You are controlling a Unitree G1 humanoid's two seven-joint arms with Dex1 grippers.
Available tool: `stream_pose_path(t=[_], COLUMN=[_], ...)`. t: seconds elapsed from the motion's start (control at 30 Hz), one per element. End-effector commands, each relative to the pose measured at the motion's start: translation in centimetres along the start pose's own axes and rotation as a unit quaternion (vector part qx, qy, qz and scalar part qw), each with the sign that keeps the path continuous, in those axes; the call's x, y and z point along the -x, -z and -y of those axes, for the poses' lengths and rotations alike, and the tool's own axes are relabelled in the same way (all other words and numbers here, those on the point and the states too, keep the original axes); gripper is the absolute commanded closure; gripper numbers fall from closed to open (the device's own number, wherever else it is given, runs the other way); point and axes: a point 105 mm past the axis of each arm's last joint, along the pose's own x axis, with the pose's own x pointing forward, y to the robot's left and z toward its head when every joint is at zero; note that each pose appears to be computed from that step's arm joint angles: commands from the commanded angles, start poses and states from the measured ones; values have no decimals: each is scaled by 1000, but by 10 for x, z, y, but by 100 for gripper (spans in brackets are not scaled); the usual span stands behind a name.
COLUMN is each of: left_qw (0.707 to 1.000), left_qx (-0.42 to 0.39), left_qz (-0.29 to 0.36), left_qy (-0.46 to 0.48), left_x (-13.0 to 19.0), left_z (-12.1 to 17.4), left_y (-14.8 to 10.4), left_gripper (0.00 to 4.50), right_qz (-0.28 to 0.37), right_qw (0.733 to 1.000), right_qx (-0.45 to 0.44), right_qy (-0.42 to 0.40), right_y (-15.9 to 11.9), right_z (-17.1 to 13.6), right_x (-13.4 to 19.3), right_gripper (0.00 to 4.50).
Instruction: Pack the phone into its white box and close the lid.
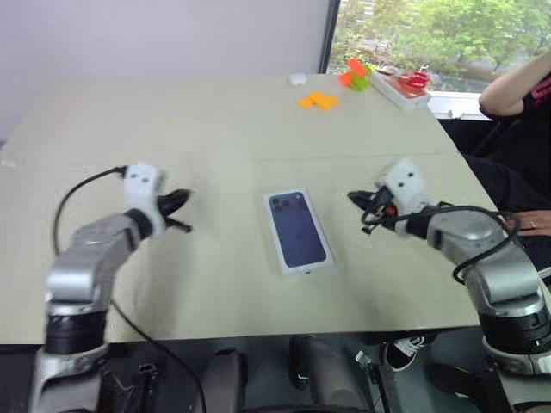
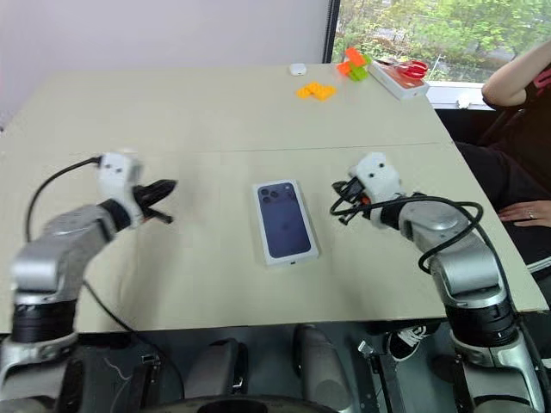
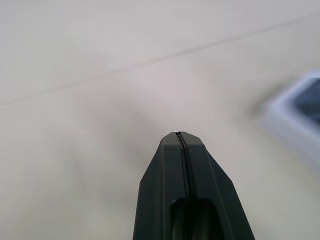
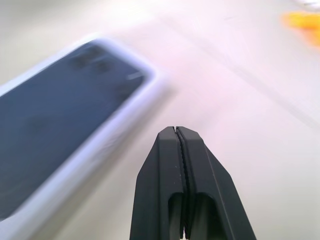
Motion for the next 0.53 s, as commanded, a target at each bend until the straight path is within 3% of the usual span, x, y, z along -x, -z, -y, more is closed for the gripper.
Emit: stream_pose_path(t=[0.03, 0.2, 0.53], left_qw=[999, 996, 997], left_qx=[-7, 9, 6], left_qz=[29, 31, 14], left_qy=[-25, -78, -79], left_x=[23, 56, 72], left_z=[-23, -48, -51], left_y=[-6, 12, 25], left_gripper=[450, 450, 450], right_qz=[30, 40, 28], right_qw=[999, 993, 996], right_qx=[-15, -81, -79], right_qy=[39, 76, -8], right_y=[-6, 12, 19], right_z=[20, 50, 20], right_x=[6, 21, 27], right_gripper=[447, 447, 447])
